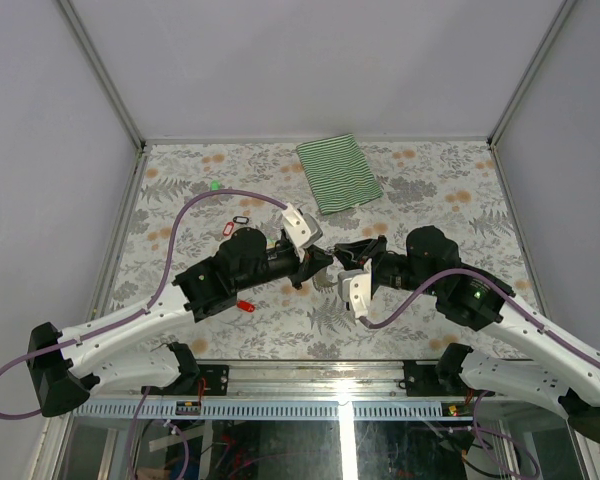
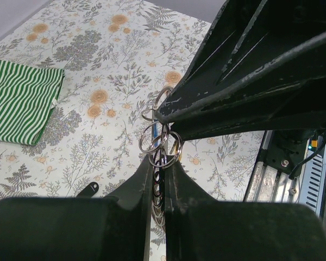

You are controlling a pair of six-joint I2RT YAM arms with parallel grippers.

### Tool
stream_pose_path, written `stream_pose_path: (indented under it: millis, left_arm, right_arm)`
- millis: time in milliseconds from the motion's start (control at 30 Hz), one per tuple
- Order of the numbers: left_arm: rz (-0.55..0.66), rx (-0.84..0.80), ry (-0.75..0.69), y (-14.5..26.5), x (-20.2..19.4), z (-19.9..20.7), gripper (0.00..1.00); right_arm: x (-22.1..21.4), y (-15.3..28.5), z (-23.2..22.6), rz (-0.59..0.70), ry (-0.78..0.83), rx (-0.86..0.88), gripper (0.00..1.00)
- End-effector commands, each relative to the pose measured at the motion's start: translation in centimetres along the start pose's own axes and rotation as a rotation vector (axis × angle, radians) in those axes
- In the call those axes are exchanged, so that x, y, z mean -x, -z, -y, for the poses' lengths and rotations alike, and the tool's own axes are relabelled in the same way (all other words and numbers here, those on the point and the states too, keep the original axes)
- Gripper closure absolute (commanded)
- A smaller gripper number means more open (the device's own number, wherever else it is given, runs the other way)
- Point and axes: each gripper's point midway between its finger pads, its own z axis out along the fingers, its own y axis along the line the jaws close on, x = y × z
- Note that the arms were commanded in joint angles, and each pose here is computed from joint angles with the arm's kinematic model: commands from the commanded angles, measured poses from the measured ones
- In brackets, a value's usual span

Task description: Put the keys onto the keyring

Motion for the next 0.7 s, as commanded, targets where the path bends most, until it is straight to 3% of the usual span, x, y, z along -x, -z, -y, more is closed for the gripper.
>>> stream_pose_path:
  millis: [0,433,667]
  left_arm:
    - [0.084,-0.014,-0.025,0.3,3.2,0.5,1.0]
    - [0.097,0.001,-0.025,0.5,3.7,0.2,1.0]
    - [0.136,0.014,-0.018,0.9,4.5,0.1,1.0]
  right_arm:
    - [0.7,0.0,1.1,0.02,0.027,-0.045,0.78]
    - [1.1,0.2,0.4,0.038,-0.034,-0.02,0.95]
    - [1.2,0.3,0.3,0.042,-0.21,-0.055,1.0]
